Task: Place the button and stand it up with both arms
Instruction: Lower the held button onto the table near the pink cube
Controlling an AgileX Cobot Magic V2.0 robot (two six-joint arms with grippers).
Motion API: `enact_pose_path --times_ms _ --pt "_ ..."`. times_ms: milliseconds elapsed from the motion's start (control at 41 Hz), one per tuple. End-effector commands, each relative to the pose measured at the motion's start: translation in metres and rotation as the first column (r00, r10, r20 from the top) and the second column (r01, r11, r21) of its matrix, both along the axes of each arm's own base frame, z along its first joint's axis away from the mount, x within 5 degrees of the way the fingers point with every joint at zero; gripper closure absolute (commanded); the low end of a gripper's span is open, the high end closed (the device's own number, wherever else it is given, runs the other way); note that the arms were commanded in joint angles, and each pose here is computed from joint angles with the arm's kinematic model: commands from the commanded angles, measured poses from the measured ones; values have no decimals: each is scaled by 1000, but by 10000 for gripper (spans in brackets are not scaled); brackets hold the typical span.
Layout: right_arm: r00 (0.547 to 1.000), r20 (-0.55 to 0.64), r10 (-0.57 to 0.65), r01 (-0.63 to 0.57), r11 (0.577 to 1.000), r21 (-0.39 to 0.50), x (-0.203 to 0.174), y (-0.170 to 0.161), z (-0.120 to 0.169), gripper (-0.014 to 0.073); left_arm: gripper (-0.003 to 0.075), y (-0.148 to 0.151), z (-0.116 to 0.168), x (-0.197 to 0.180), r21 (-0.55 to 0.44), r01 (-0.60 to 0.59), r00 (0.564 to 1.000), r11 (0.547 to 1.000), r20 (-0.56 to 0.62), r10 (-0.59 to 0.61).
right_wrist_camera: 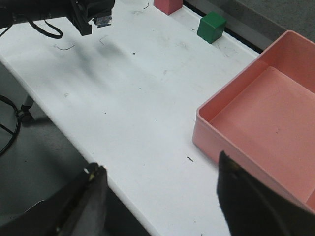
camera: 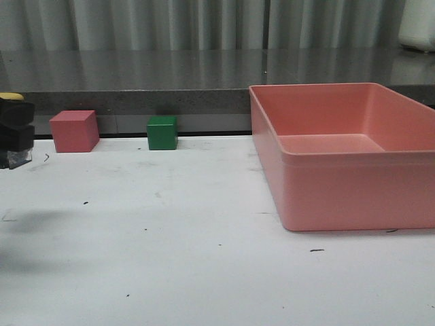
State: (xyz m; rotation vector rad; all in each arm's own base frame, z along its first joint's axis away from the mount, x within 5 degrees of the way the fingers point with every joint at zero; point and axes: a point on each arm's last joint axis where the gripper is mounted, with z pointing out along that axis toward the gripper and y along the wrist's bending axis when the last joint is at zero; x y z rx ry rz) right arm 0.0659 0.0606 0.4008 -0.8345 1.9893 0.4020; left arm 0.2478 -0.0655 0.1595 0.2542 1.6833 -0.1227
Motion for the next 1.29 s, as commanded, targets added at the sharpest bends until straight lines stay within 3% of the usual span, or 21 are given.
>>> enact_pose_path --times_ms 0,854,1268 --pt "997 76 -6 3 999 46 2 0 12 96 551 -3 14 10 -55 13 990 998 143 -5" --pt "997 76 -6 3 999 46 2 0 12 96 551 -23 -13 62 -35 67 988 997 140 -62" --pt "997 76 -6 3 999 46 2 0 12 96 551 -22 -26 59 -7 63 998 998 12 -63"
